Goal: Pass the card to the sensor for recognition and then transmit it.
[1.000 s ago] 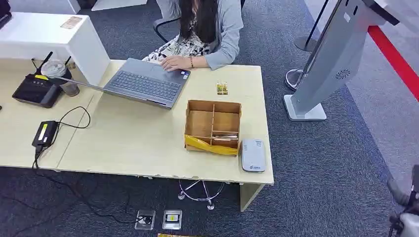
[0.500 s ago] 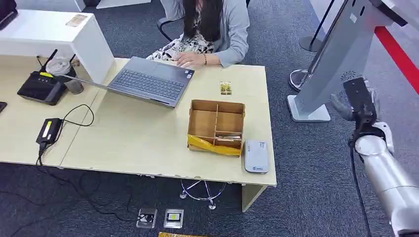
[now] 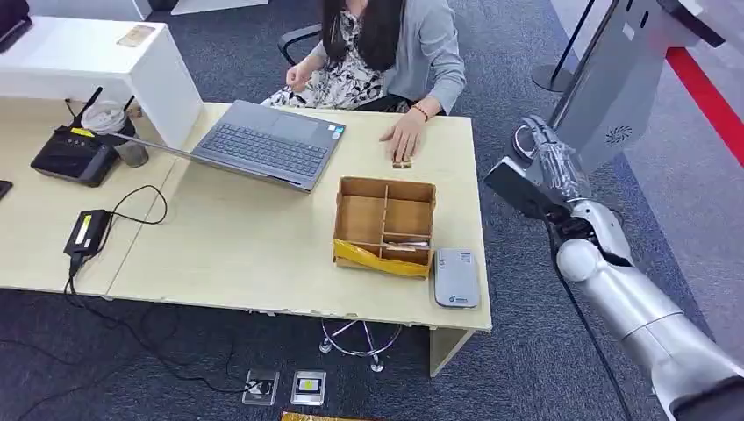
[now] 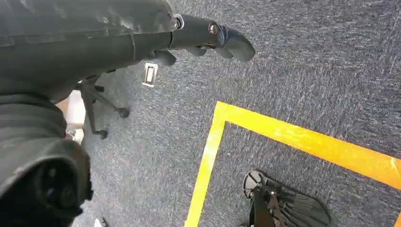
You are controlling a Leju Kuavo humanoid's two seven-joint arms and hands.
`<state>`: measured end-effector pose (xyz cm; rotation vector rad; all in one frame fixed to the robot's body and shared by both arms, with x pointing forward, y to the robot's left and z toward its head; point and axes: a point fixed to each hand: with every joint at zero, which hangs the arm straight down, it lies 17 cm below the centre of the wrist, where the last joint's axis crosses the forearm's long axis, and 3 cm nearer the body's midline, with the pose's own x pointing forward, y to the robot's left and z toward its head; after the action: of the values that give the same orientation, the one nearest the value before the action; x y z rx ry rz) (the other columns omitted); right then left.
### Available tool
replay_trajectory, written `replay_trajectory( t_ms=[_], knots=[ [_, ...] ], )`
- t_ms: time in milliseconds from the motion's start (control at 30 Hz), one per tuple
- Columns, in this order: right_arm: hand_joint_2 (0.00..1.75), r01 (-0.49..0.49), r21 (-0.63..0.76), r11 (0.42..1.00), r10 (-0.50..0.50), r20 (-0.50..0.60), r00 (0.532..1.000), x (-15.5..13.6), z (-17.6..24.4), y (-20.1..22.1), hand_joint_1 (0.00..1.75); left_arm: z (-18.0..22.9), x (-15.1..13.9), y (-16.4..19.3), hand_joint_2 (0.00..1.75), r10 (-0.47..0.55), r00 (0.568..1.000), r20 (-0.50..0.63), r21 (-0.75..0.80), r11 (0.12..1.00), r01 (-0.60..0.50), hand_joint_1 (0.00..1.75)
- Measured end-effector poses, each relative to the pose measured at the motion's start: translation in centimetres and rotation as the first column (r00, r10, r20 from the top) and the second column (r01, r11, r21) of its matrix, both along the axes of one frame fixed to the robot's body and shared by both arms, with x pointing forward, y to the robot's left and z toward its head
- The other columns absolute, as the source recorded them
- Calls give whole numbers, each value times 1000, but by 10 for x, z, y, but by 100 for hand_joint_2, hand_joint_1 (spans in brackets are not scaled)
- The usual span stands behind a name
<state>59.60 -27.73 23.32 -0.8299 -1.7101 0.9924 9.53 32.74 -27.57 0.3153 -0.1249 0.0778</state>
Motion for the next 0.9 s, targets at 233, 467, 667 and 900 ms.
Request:
replay_trajectory(
  t_ms=[233,467,667,900],
  knots=[
    [175,9,-146,989,1,70,998,-2,-5,21,0,0,1,0,0,-5,1000,8,1,1000,5,0],
    [175,36,-250,968,-6,120,993,-1,-10,31,0,0,1,0,0,-5,1000,8,3,1000,5,0],
    [175,25,-262,965,0,92,996,0,-23,37,0,0,1,2,0,-10,1000,7,10,1000,10,0],
    [175,3,-265,964,13,58,998,-1,-37,42,0,0,0,2,0,-11,1000,6,10,1000,11,0]
  ],
)
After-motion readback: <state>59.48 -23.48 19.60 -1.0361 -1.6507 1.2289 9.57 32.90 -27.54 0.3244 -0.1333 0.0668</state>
